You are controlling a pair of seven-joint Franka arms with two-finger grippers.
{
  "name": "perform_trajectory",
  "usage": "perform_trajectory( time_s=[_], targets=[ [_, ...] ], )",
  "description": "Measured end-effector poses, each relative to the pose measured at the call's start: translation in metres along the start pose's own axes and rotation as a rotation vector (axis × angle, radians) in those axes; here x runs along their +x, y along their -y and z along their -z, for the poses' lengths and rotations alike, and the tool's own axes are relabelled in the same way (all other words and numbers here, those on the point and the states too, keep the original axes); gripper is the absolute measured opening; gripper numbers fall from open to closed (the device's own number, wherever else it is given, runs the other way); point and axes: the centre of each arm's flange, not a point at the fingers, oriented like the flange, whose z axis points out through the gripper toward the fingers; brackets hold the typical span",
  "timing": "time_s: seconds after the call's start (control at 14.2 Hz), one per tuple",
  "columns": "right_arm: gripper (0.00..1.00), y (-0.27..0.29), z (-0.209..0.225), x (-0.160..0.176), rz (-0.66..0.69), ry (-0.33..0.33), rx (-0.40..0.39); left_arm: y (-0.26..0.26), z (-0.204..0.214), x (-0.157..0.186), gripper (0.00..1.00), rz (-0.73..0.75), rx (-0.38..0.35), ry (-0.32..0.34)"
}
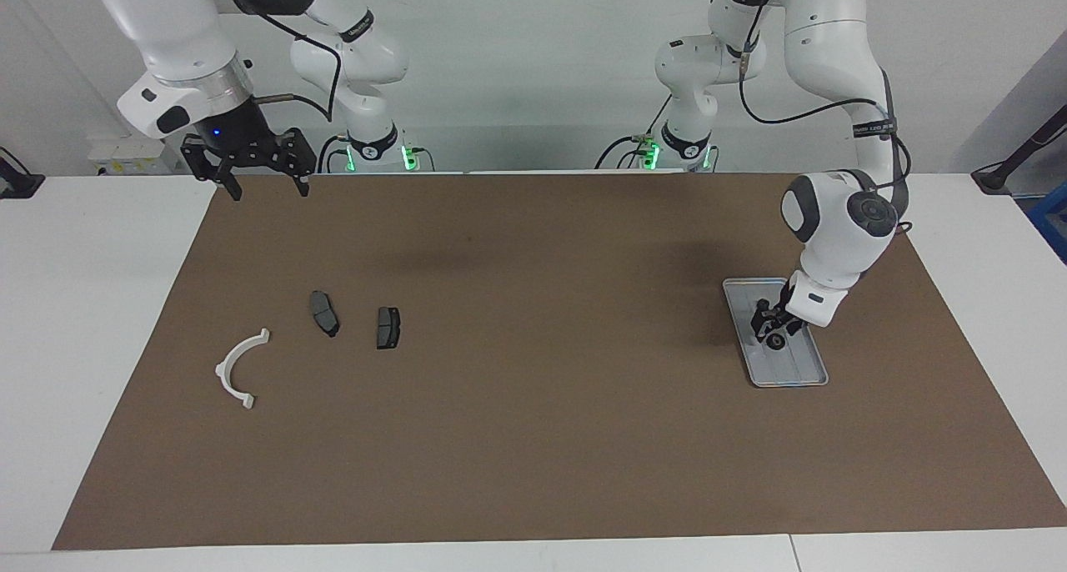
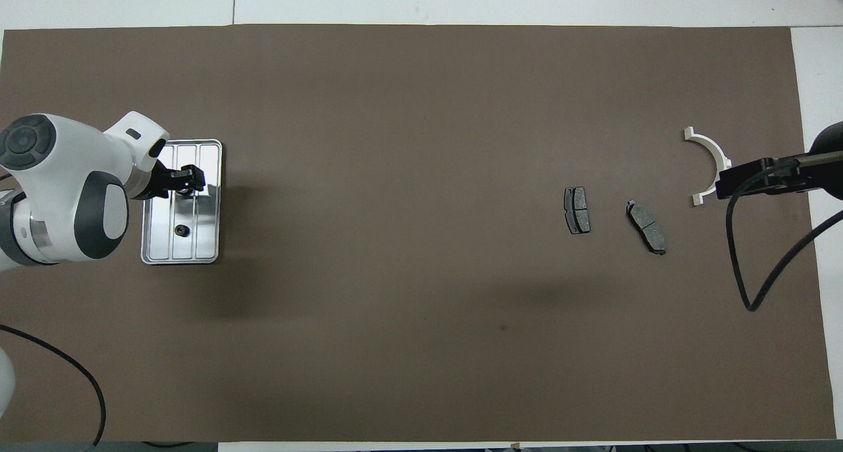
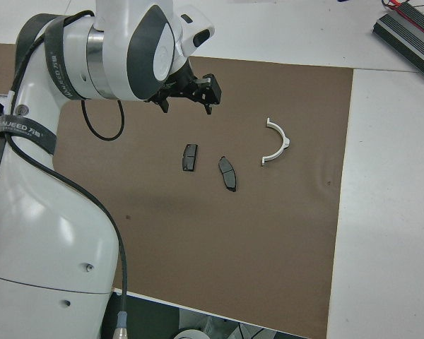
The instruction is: Place bearing gear from tray to pile
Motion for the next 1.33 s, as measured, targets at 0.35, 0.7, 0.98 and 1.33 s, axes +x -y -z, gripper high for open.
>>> perform_trajectory(
  time_s=[0.35,0.7,0.98,1.33],
  targets=[
    [1.00,-0.001,0.000,0.000,0.018,0.000,0.000,0.004,-0.009,0.002,0.60,0.006,0.000,-0.004],
    [1.00,-0.001,0.000,0.000,0.057,0.001,0.000,0.005,-0.009,0.004,0.42,0.004,0.003,-0.013],
    [1.00,0.000,-0.009,-0.002,0.058,0.018,0.001,-0.002,-0.003,0.005,0.35,0.000,0.006,0.017],
    [1.00,0.011,-0.057,0.011,0.079,-0.015,-0.001,-0.098,0.065,0.016,0.35,0.147,0.018,0.060]
  ],
)
